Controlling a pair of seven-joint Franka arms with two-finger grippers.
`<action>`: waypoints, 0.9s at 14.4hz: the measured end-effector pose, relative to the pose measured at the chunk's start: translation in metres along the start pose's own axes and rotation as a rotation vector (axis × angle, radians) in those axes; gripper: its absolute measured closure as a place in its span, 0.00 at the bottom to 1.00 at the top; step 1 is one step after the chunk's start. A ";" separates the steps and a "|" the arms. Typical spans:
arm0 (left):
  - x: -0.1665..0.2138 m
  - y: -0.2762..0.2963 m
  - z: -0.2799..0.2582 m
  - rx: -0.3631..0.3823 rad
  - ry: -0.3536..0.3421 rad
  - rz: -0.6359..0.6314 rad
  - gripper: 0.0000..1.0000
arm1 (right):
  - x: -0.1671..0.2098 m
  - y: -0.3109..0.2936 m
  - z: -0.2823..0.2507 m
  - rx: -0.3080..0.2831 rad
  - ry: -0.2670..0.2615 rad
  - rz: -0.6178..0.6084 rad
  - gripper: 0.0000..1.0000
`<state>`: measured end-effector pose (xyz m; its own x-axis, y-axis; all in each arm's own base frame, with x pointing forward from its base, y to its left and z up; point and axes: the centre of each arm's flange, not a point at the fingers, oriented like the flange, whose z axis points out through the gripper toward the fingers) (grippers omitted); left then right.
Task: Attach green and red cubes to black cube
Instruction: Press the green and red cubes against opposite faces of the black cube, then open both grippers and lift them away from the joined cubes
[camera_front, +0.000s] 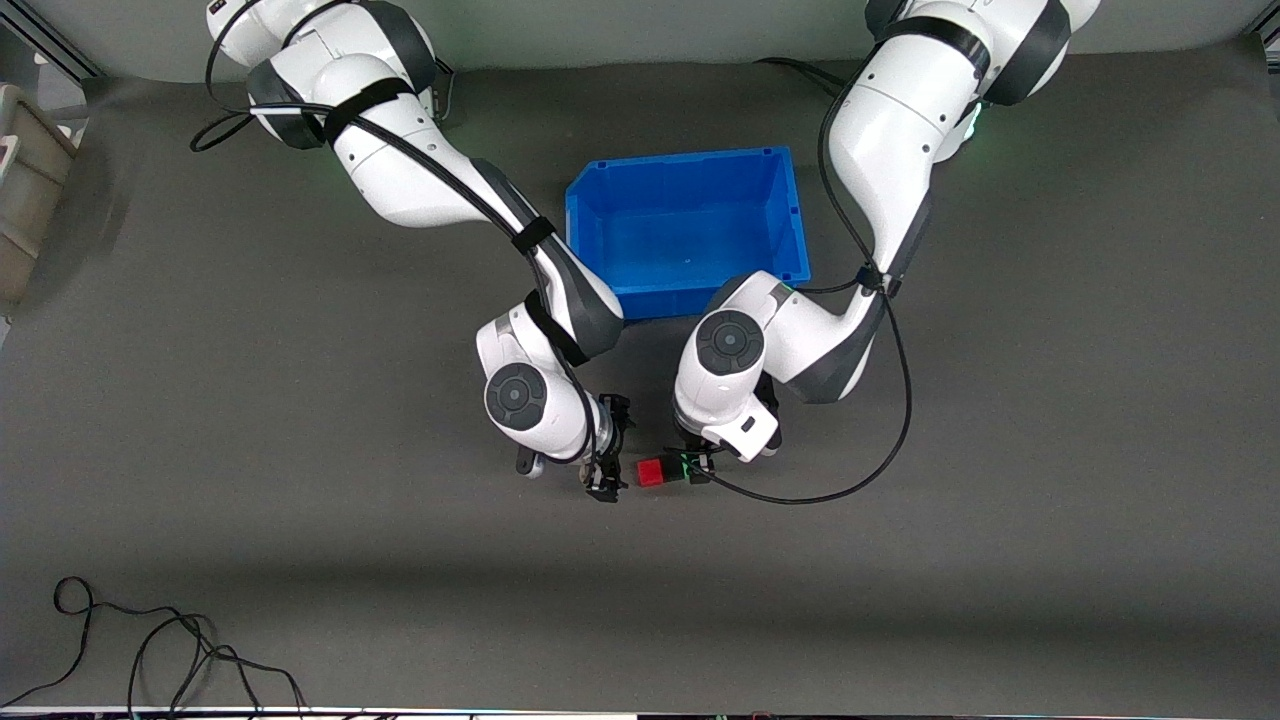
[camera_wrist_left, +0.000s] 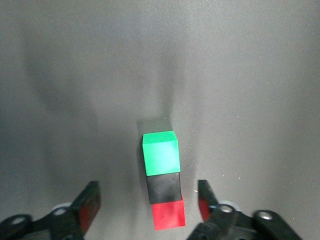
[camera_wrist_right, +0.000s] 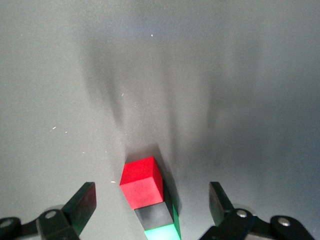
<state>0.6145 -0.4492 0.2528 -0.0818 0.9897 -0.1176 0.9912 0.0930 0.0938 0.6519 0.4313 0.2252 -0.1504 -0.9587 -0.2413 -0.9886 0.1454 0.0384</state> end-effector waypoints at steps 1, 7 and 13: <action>0.001 0.001 -0.001 -0.003 0.001 0.007 0.00 | -0.001 -0.001 -0.001 0.002 -0.002 -0.001 0.00; 0.053 0.034 -0.047 0.107 0.097 0.429 0.00 | 0.000 -0.012 -0.047 -0.012 0.006 -0.110 0.00; 0.203 0.062 -0.136 0.199 0.068 0.867 0.00 | 0.058 -0.029 -0.190 -0.156 0.029 -0.452 0.00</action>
<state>0.6450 -0.2277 0.3696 0.7054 0.7084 -0.0252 0.7067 -0.7056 -0.0516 0.6725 0.3254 0.3942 0.2967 -0.9243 -0.2399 -0.9426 -0.3238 0.0820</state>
